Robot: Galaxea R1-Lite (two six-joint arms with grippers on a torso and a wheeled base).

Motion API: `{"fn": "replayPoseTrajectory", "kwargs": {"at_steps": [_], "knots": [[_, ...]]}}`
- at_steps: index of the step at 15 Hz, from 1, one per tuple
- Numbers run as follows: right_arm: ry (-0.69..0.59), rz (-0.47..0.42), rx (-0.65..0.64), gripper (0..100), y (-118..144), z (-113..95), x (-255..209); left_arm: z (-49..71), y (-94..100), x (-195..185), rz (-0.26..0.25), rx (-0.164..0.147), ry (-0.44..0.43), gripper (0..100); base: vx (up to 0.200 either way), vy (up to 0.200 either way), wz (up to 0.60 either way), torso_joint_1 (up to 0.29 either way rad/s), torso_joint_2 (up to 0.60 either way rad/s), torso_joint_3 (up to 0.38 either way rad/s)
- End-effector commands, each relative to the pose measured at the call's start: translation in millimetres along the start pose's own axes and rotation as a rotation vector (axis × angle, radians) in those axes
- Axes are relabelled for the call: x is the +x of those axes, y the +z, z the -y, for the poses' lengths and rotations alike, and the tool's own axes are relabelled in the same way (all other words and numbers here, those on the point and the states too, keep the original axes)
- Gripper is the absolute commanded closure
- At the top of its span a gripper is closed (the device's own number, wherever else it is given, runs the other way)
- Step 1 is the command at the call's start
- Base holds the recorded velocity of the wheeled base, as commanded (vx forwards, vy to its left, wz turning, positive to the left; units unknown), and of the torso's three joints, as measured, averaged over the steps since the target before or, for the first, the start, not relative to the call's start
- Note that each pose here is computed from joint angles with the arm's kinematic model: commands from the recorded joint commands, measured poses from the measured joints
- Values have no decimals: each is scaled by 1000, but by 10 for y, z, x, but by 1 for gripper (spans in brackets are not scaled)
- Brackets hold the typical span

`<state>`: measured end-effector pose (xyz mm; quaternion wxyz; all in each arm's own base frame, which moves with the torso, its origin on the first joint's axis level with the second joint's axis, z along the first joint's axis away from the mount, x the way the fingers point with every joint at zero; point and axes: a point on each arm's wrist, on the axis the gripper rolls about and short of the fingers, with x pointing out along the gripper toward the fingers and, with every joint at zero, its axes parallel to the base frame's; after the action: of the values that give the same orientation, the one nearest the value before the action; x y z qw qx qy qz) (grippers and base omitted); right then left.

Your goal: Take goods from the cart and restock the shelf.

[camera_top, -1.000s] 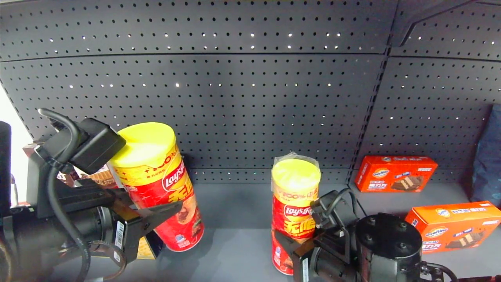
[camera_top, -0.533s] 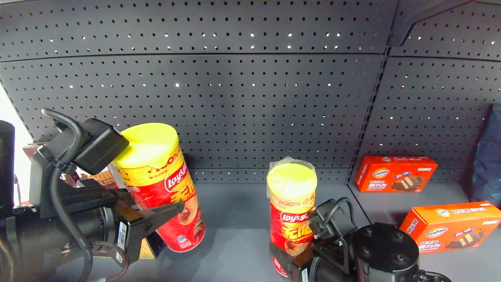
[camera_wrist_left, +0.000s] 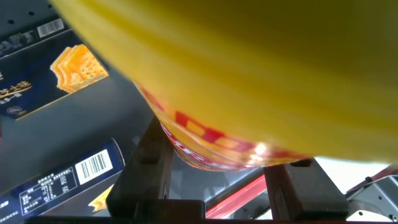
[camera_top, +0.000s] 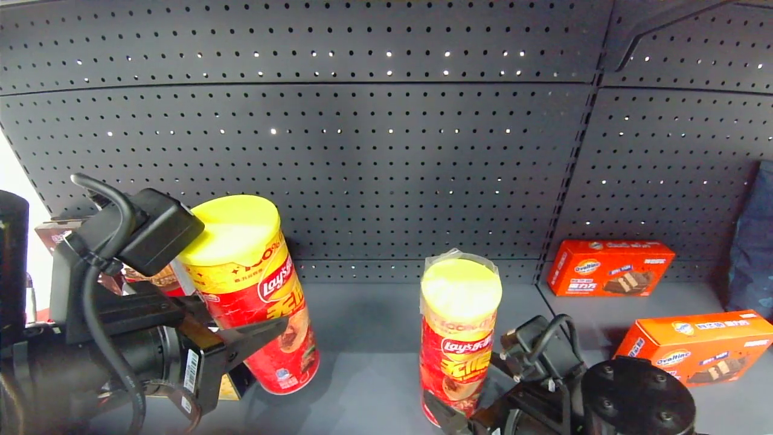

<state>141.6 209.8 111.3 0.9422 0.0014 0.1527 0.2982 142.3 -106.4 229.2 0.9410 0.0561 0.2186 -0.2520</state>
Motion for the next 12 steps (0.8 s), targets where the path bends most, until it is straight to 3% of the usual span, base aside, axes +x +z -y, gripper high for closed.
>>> {"fn": "replayPoseTrajectory", "kwargs": {"at_steps": [1, 8, 12], "knots": [[-10, 55, 15, 0, 92, 73, -219, 9, -8, 3, -3, 2, -4, 100, 0, 0, 0, 0, 0, 0], [-57, 184, -114, 0, 307, 362, -965, 79, -12, -6, -2, 19, -29, 100, 0, 0, 0, 0, 0, 0], [-291, 164, -87, 0, 444, 643, -1289, 83, -75, 1, -22, 25, -32, 100, 0, 0, 0, 0, 0, 0]]}}
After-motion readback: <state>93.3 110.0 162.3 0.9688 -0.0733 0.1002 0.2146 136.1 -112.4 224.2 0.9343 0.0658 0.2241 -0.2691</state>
